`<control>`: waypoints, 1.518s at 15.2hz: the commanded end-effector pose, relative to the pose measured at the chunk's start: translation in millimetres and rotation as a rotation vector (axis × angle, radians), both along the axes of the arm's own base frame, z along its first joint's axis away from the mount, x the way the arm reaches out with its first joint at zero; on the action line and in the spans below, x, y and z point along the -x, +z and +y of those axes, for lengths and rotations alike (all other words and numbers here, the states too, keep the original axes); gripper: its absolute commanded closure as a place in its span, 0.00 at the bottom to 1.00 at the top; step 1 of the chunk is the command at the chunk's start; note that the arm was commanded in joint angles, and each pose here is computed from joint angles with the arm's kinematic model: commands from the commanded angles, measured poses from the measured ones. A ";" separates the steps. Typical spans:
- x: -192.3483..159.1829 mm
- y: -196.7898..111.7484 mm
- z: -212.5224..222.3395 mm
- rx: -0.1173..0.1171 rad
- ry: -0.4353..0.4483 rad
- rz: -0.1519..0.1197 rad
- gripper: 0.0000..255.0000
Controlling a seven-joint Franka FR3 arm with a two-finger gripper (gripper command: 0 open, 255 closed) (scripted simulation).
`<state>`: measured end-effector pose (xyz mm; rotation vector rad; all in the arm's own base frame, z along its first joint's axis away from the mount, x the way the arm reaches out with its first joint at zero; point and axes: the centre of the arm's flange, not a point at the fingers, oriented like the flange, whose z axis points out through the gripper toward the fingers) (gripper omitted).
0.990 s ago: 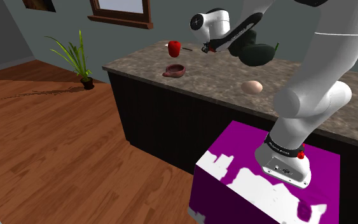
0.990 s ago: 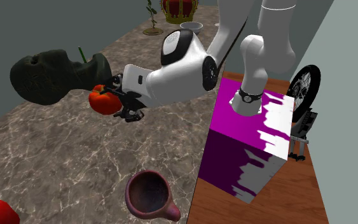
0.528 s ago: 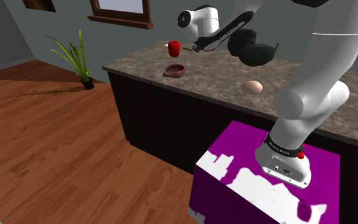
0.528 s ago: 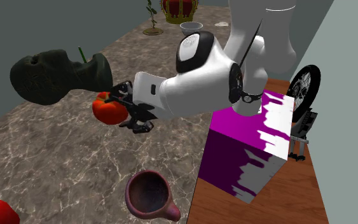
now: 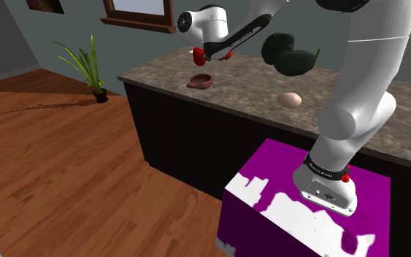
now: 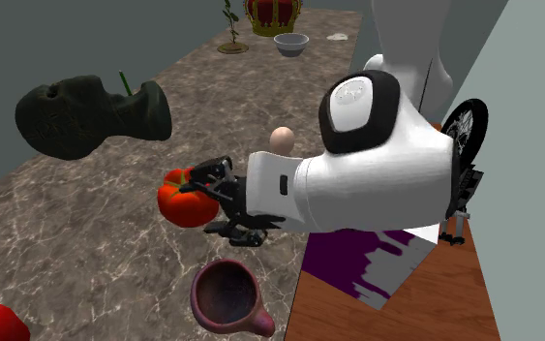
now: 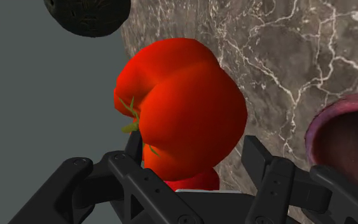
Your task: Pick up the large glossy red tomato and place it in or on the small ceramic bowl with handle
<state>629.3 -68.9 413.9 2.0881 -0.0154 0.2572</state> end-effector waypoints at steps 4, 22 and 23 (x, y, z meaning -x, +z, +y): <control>-27.4 0.9 58.0 0.000 -0.002 0.001 1.00; -49.3 -71.3 103.7 0.000 -0.002 0.001 1.00; -49.3 -77.2 103.7 0.000 -0.002 0.001 1.00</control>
